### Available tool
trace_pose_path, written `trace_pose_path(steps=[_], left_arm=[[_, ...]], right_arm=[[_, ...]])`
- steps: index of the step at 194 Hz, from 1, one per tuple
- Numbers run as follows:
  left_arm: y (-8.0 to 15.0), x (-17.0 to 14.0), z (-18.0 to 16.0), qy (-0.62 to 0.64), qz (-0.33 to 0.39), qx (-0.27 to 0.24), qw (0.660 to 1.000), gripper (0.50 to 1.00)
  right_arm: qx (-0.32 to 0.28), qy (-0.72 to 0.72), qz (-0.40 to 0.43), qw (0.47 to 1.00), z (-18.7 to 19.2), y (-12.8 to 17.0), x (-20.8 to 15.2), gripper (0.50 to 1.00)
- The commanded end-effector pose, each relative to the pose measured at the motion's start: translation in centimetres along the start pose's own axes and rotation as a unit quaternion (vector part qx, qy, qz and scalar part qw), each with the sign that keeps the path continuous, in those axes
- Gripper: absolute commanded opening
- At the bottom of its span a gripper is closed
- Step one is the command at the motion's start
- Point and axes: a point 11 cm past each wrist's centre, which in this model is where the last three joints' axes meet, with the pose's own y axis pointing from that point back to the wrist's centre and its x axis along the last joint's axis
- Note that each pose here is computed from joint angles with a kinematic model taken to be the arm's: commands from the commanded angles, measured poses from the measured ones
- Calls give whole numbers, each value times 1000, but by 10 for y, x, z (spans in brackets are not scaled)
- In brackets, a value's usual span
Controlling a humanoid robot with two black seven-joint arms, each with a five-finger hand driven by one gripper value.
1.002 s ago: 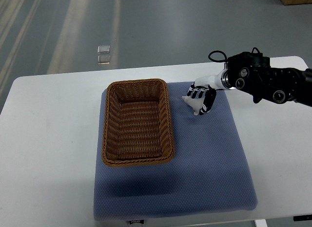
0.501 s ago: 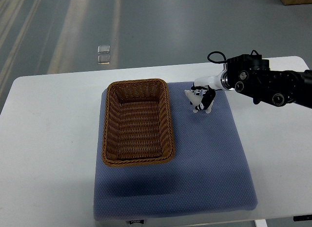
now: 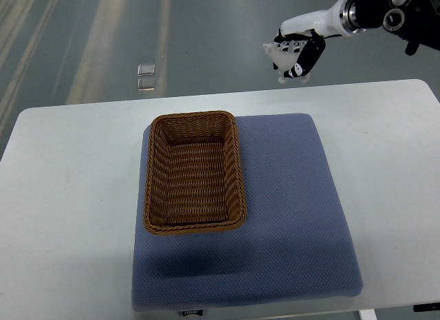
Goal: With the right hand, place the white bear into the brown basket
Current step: 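Lift the held bear and carry it over the brown basket, then lower the bear into the basket and open the right hand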
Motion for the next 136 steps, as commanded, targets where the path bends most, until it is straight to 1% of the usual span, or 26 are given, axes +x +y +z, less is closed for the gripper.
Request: trace_pose_path(steps=[1, 22, 34, 49, 71, 98, 120, 136], left_arm=[[0, 0, 0, -1, 0, 0, 1000, 1000], [0, 0, 0, -1, 1, 0, 1000, 1000], [0, 1, 0, 0, 1, 0, 1000, 1000], [0, 1, 0, 0, 1, 0, 1000, 1000], [0, 0, 0, 0, 1, 0, 1000, 1000], [0, 0, 0, -1, 1, 0, 1000, 1000], [0, 1, 0, 1, 1, 0, 1000, 1000], [0, 1, 0, 1, 2, 0, 1000, 1000]], right_arm=[[8, 7, 2, 1000, -8, 3, 3, 500], [18, 9, -4, 1000, -19, -5, -2, 500], [34, 15, 0, 999, -37, -15, -6, 500], [56, 12, 25, 998, -61, -33, -10, 500], [108, 12, 24, 994, -105, -64, -36, 500], [133, 2, 12, 991, -146, -96, -69, 500], [139, -7, -5, 990, -163, -117, -96, 500], [124, -23, 0, 992, -149, -125, -104, 500]])
